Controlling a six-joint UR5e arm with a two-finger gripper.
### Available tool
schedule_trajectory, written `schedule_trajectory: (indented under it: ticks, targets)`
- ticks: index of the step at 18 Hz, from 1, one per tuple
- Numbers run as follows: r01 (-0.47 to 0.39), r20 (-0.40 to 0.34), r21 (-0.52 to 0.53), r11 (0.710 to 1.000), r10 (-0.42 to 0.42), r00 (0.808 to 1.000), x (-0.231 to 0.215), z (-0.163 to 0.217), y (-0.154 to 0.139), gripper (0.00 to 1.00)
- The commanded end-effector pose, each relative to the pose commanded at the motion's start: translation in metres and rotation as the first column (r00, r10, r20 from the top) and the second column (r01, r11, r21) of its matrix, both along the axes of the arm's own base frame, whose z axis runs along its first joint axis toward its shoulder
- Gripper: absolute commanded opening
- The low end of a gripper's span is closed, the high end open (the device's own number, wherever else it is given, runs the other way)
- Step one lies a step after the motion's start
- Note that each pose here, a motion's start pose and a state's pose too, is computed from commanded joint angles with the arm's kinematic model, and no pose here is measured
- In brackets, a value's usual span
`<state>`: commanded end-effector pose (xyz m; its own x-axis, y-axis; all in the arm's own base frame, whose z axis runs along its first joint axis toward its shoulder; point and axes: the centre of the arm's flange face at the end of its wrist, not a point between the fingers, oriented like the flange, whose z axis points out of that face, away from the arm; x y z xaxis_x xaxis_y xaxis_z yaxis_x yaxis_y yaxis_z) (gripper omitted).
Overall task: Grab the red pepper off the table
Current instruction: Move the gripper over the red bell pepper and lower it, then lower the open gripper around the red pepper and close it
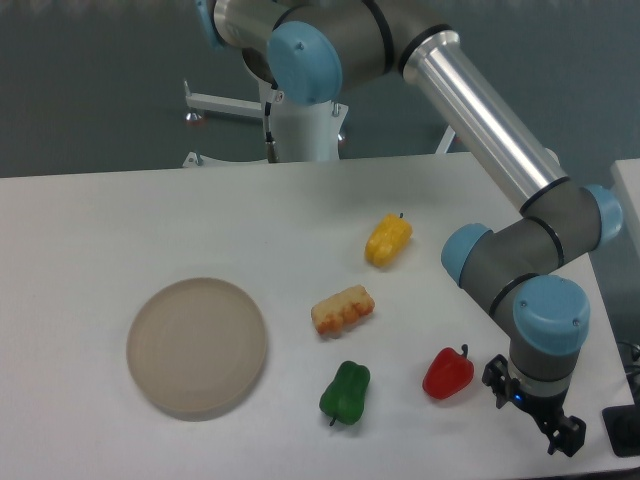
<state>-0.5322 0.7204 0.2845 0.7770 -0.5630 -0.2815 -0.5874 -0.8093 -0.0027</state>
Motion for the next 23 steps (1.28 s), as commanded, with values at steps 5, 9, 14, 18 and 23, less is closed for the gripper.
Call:
schedule_trajectory:
  ticks: [5,9,14,18,23]
  targets:
    - [-0.001,0.003,-0.003,1.0,0.001,1.0,0.001,0.001,-0.001,1.0]
    - [0.01,0.001,-0.001,1.0,-0.01,1.0,0.014,0.012,0.003,1.0]
    - [0.011,0.035,-0.025,1.0,-0.01,0.999,0.031,0.022,-0.013,1.0]
    - [0.015,0.061,-0.056,0.998,-0.011,0.998,0.051,0.03,-0.031,1.0]
    - [0.028,0.108,-0.103,0.994,-0.016,0.994,0.082,0.022,-0.052,1.0]
